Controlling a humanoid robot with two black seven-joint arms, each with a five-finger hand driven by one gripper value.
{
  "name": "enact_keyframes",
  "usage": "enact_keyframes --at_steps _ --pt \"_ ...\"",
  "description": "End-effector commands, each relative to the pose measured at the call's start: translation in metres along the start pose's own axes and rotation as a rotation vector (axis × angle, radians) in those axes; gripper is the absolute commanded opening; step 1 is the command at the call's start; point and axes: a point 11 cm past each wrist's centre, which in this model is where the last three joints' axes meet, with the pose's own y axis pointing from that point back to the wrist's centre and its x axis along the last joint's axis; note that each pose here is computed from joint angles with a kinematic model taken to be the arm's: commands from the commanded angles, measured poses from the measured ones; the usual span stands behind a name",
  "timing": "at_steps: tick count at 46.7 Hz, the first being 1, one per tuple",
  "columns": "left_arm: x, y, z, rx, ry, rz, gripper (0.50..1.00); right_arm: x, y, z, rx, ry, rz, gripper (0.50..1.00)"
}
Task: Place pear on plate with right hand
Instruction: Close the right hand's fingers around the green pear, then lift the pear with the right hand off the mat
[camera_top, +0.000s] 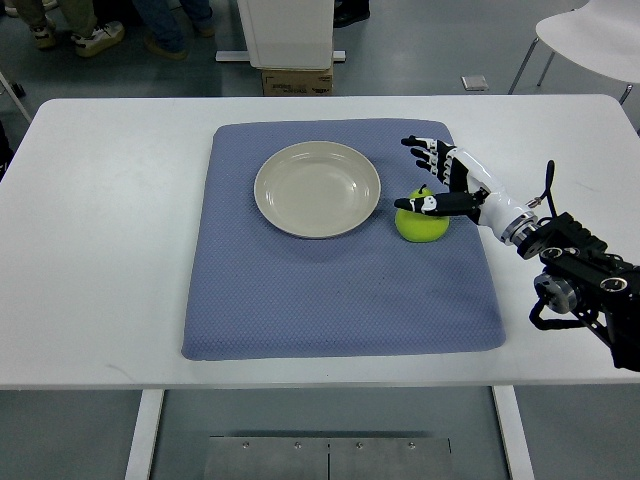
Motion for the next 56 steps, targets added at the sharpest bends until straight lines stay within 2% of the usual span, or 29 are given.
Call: enact_keyframes --at_steps 1,45,48,56 --pt "0.0 0.0 0.0 0.0 0.0 0.0 1.0 -0.001 0.001 0.002 -0.004 -0.001 0.001 0.995" --pt "0.0 0.0 0.0 0.0 0.0 0.0 1.0 -0.003 0.024 0.036 -0.082 -0.011 0.006 0.989" --pt "0.0 0.0 0.0 0.0 0.0 0.0 1.0 -0.004 0.025 0.037 -0.085 -0.012 0.007 0.981" --pt "0.0 0.0 0.0 0.0 0.0 0.0 1.0 -0.004 0.027 0.041 -0.092 -0.004 0.022 0.912"
